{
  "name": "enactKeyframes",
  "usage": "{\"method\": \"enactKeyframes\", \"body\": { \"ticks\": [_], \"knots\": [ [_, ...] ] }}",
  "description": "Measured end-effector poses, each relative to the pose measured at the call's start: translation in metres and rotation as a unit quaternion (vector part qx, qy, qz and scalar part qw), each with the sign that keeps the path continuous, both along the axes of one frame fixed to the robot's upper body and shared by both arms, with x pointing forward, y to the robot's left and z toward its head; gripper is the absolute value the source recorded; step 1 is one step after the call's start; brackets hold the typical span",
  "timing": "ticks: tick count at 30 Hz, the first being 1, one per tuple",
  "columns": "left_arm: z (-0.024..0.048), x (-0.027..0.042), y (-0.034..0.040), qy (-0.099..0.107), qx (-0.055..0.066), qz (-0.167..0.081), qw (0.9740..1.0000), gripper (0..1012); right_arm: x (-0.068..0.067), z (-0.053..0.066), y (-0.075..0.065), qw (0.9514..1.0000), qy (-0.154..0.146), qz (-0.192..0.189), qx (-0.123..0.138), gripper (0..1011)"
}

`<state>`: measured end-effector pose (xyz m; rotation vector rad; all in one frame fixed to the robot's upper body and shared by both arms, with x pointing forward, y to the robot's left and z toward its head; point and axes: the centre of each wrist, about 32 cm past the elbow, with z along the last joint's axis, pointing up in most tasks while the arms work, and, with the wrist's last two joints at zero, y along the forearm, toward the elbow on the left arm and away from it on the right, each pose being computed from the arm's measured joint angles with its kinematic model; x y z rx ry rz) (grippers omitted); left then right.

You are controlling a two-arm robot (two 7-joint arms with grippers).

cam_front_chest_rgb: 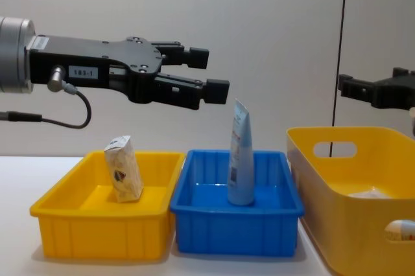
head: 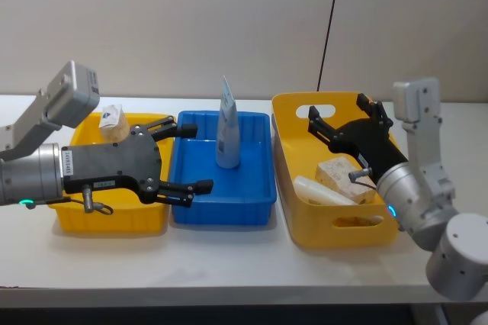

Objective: Bimanual collaborative sorting of washing and personal care products

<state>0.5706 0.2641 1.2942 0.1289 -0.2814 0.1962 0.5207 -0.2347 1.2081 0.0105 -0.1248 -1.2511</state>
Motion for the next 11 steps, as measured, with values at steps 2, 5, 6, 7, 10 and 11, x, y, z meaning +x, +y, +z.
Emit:
{"method": "enactKeyframes", "body": {
  "ticks": [2,5,6,7,10,11],
  "knots": [
    [0.0,0.0,0.0,0.0,0.0,0.0,1.0,1002,-0.005,0.0,-0.001,1.0,0.0,0.007,0.004,1002],
    [0.0,0.0,0.0,0.0,0.0,0.0,1.0,1001,-0.011,0.001,-0.003,0.9998,0.001,0.02,0.007,1002],
    [0.0,0.0,0.0,0.0,0.0,0.0,1.0,1002,-0.013,0.002,-0.003,0.9997,0.001,0.022,0.008,1002],
    [0.0,0.0,0.0,0.0,0.0,0.0,1.0,1001,-0.014,0.002,-0.003,0.9996,0.001,0.027,0.009,1002],
    [0.0,0.0,0.0,0.0,0.0,0.0,1.0,1001,-0.021,0.003,-0.004,0.999,0.004,0.044,0.012,1002],
    [0.0,0.0,0.0,0.0,0.0,0.0,1.0,1002,-0.023,0.004,-0.004,0.9988,0.004,0.047,0.013,1002]
  ]
}}
